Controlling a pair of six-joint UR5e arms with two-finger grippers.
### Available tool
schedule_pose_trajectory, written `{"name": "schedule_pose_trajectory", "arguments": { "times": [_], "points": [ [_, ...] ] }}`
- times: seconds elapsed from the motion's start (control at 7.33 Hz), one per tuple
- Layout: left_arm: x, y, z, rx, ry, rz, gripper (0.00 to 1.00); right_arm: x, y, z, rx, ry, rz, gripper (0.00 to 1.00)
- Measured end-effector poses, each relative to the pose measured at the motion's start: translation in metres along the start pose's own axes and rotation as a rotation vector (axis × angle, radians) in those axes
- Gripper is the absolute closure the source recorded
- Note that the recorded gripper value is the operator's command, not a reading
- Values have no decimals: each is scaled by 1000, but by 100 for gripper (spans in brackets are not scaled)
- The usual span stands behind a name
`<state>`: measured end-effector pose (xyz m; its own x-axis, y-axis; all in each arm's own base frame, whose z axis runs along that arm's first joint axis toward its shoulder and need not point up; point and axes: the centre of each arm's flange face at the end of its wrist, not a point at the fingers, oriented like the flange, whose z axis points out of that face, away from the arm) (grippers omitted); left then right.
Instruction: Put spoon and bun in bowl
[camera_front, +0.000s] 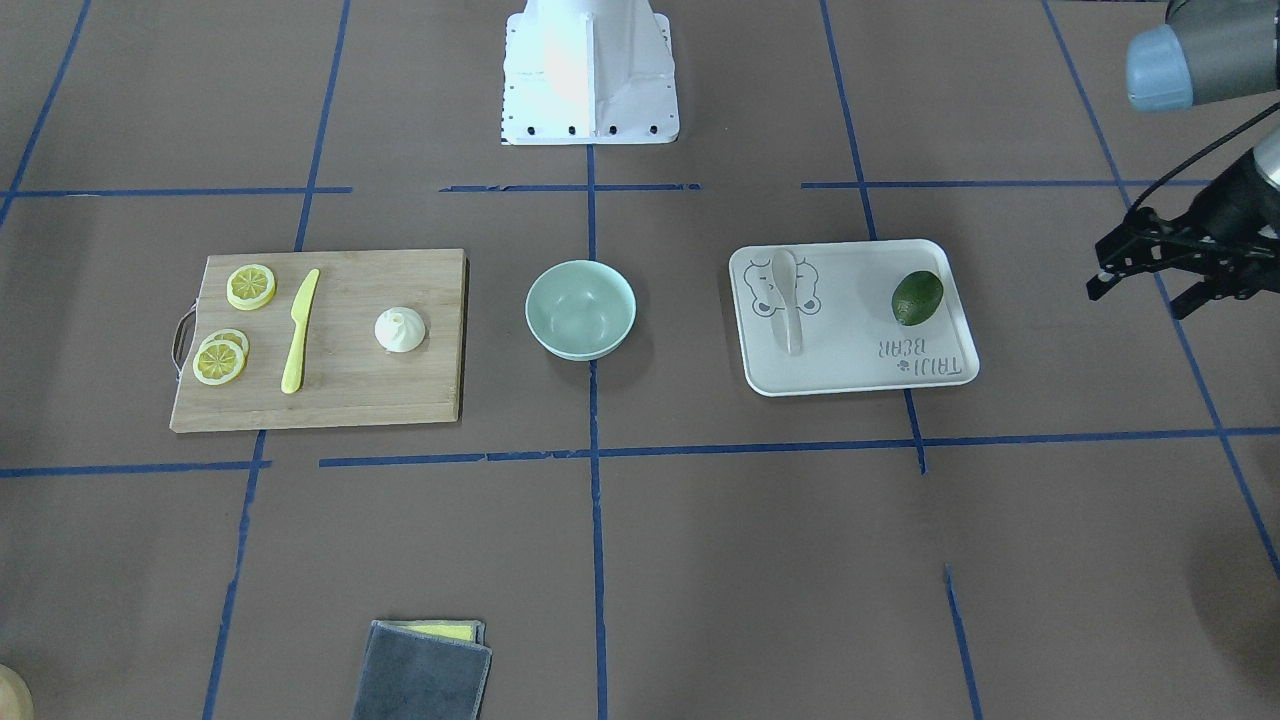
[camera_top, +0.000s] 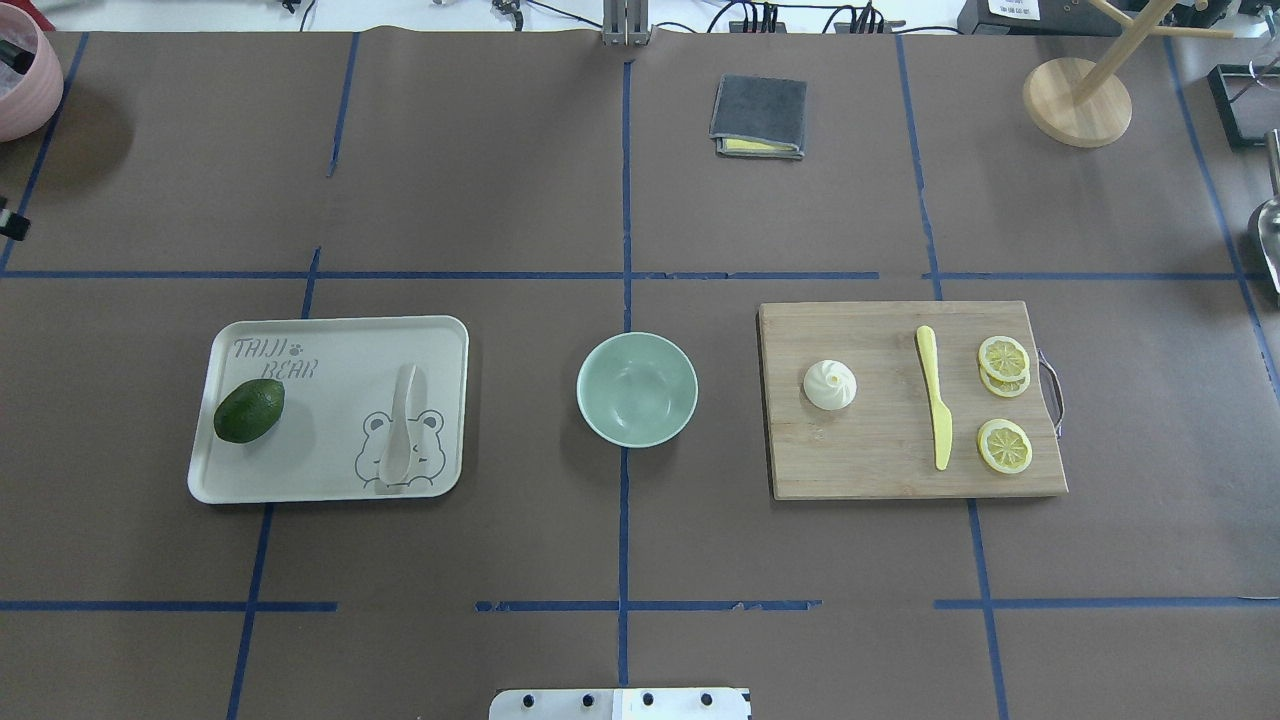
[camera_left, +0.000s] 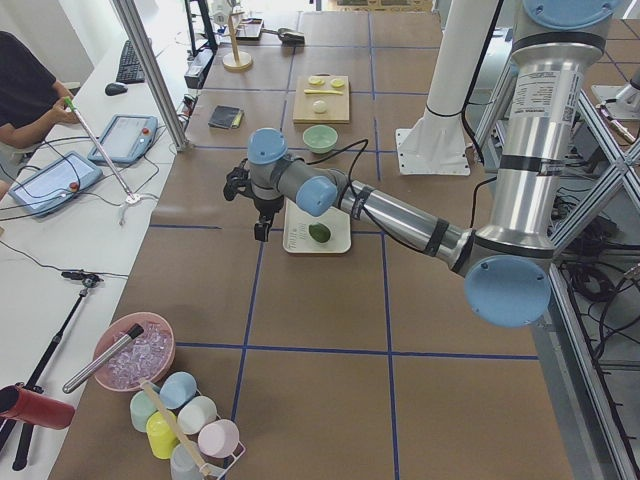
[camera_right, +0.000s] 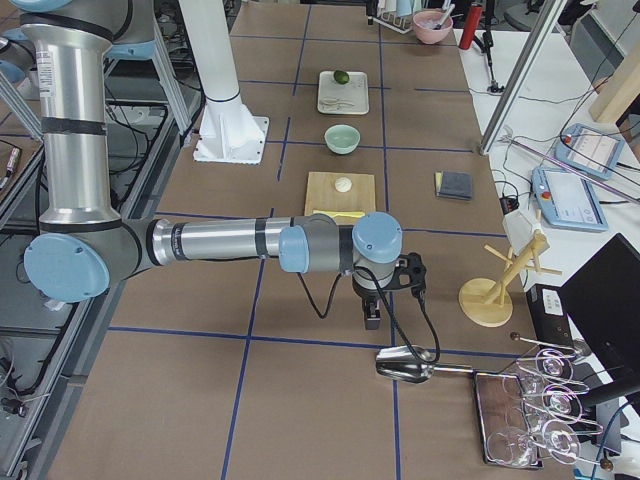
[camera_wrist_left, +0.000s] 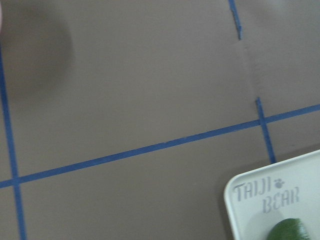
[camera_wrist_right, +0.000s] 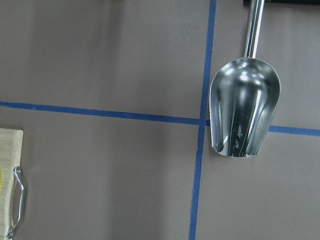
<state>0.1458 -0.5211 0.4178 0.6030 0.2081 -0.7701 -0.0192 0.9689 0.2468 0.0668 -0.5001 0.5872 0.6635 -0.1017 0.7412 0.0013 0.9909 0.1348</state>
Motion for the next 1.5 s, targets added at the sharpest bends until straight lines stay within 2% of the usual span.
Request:
{"name": "schedule_pose_trajectory", "arguments": {
  "times": [0.14,0.41,0.82,1.09,1.5],
  "points": [
    [45,-6,9,8,15,-23,0,-14,-15,-12,25,6,-30,0],
    [128,-6,44,5,22,-89,0,-32,-26,-15,35,3,-67,0],
    [232,29,126,17,-27,-208,5,-65,-31,-15,38,-8,-93,0],
    [245,43,171,37,-49,-231,9,-117,-31,-16,42,-28,13,0],
    [248,55,197,37,-72,-226,18,-170,-27,-15,35,-54,91,0]
  ]
}}
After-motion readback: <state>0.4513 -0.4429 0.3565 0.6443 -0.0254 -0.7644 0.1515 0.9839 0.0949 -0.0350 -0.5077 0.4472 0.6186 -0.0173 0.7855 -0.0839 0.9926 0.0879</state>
